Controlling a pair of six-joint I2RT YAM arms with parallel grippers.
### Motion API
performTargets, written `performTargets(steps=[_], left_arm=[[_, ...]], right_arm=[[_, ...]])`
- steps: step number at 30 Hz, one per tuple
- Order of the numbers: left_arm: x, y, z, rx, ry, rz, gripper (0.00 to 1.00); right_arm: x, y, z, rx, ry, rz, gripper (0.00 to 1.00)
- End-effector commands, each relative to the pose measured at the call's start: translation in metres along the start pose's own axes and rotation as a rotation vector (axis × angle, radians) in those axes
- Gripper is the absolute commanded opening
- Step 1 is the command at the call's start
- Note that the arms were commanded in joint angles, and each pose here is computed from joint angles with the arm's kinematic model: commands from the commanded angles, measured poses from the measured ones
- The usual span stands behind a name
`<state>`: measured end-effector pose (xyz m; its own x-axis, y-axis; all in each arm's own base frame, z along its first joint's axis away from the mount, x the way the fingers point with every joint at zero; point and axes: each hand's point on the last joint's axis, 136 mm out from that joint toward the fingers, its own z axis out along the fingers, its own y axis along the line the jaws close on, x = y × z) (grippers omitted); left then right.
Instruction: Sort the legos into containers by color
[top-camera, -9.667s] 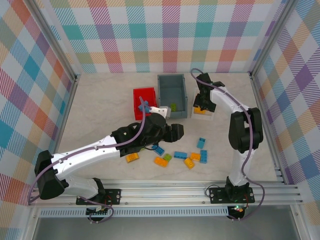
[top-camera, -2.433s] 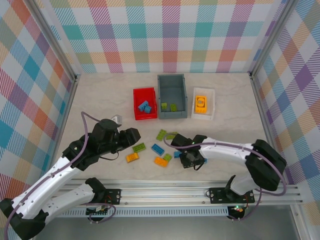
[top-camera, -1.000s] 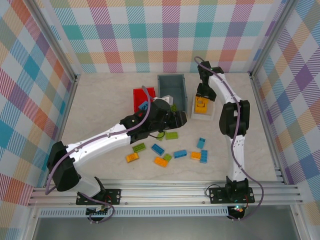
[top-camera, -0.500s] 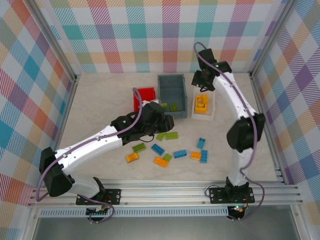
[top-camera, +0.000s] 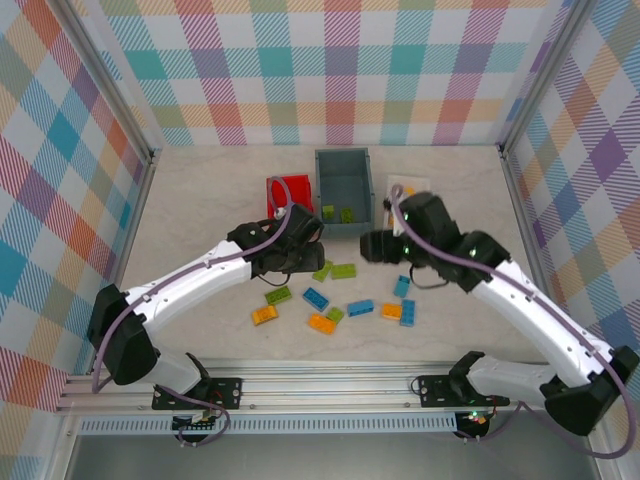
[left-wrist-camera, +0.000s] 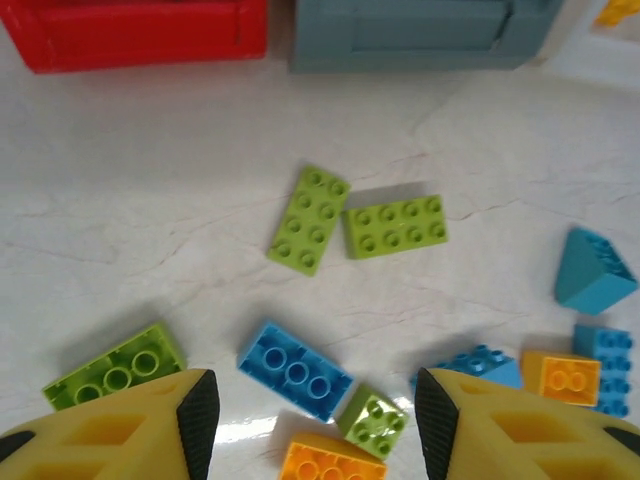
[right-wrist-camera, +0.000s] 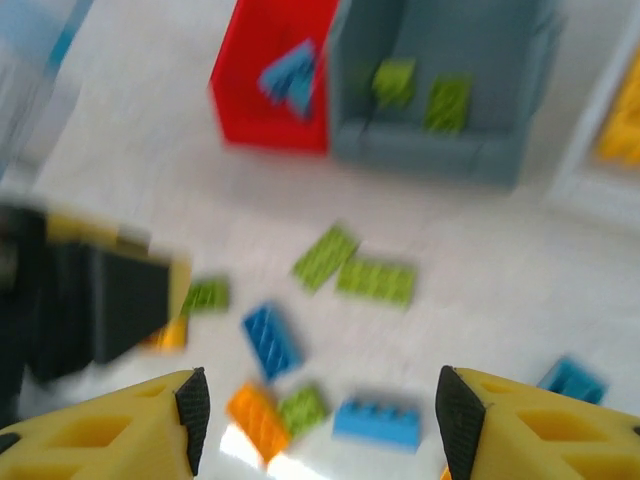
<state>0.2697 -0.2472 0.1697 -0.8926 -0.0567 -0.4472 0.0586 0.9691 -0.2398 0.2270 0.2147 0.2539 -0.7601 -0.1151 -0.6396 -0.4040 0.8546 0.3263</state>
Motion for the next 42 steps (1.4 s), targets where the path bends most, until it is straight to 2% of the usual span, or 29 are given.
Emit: performTargets(steps=[1,5,11,15,19,25,28,30,33,37,42], left_arm=[[0.026,0.011,0.017,-0.035,0.104,-0.069,0.57],[0.05,0.002,0.042,-0.06,0.135,-0.237,0.61],[0.073,0.001,0.079,-0.128,0.168,-0.477,0.66],[0.071,0.009,0.089,-0.177,0.138,-0.506,0.68],[0.078,0.008,0.103,-0.195,0.174,-0.515,0.68],[0.086,0.01,0.12,-0.206,0.193,-0.537,0.59],[0.083,0.007,0.124,-0.192,0.181,-0.539,0.44],[0.079,0.007,0.124,-0.189,0.164,-0.535,0.33],[0.069,0.007,0.117,-0.196,0.131,-0.514,0.23],[0.042,0.012,0.088,-0.211,0.052,-0.465,0.23],[-0.018,0.03,0.036,-0.231,-0.069,-0.381,0.24]], right_arm=[[0.046,0.018,-0.003,-0.079,0.092,-0.005,0.64],[0.082,0.033,-0.004,-0.125,0.146,-0.025,0.66],[0.109,0.059,-0.002,-0.243,0.187,-0.123,0.74],[0.11,0.065,-0.007,-0.275,0.163,-0.13,0.78],[0.108,0.062,-0.007,-0.261,0.157,-0.12,0.78],[0.109,0.06,-0.002,-0.24,0.163,-0.113,0.78],[0.109,0.06,-0.001,-0.24,0.159,-0.107,0.77],[0.109,0.06,0.0,-0.238,0.161,-0.106,0.77],[0.109,0.06,0.0,-0.239,0.159,-0.104,0.76],[0.099,0.062,-0.005,-0.242,0.121,-0.109,0.76],[0.065,0.076,-0.015,-0.276,-0.02,-0.129,0.76]])
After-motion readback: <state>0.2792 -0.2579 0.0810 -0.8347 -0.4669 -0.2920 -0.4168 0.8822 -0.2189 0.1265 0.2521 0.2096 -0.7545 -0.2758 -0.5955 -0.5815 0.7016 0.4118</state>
